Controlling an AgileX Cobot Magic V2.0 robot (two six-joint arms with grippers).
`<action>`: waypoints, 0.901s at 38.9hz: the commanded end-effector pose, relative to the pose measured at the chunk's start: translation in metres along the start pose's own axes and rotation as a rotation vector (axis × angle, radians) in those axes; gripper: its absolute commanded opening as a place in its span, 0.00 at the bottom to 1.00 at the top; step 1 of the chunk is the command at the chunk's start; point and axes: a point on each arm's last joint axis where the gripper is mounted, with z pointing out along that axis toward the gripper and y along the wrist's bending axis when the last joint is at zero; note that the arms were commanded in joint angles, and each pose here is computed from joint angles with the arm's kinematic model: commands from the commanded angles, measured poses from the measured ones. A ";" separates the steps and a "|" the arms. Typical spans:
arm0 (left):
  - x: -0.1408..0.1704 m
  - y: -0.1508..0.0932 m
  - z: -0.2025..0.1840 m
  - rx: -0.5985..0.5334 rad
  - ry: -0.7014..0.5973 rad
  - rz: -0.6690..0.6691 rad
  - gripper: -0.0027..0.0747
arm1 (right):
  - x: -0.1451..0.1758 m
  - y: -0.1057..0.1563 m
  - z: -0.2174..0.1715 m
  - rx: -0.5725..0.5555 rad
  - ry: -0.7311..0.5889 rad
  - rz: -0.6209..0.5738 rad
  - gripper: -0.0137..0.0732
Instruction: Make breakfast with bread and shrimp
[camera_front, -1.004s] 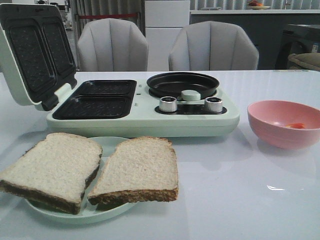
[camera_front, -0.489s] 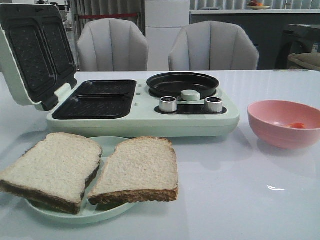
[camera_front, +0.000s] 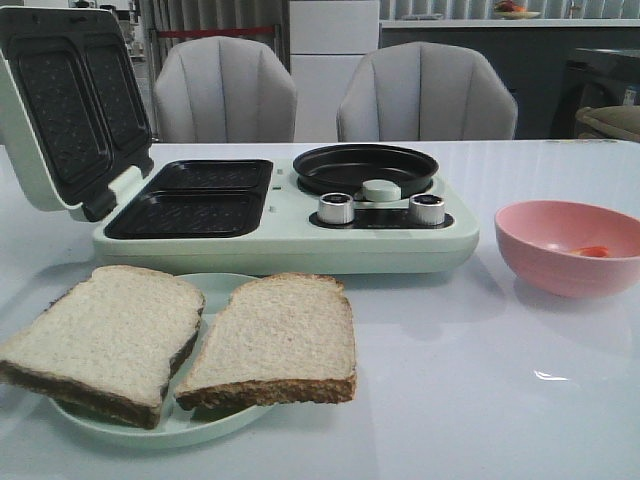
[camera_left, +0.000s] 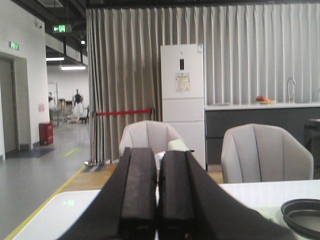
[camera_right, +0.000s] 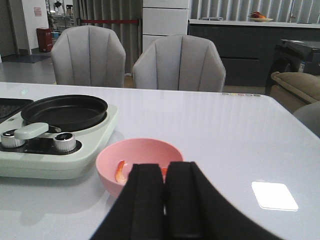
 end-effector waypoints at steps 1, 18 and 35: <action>-0.026 0.001 0.006 -0.007 0.066 0.012 0.18 | -0.010 0.000 -0.002 0.001 -0.101 -0.012 0.33; -0.033 0.002 0.024 -0.014 0.273 0.010 0.18 | -0.010 0.000 -0.002 0.001 -0.101 -0.012 0.33; -0.033 0.002 0.027 -0.014 0.268 0.029 0.75 | -0.010 0.000 -0.002 0.001 -0.101 -0.012 0.33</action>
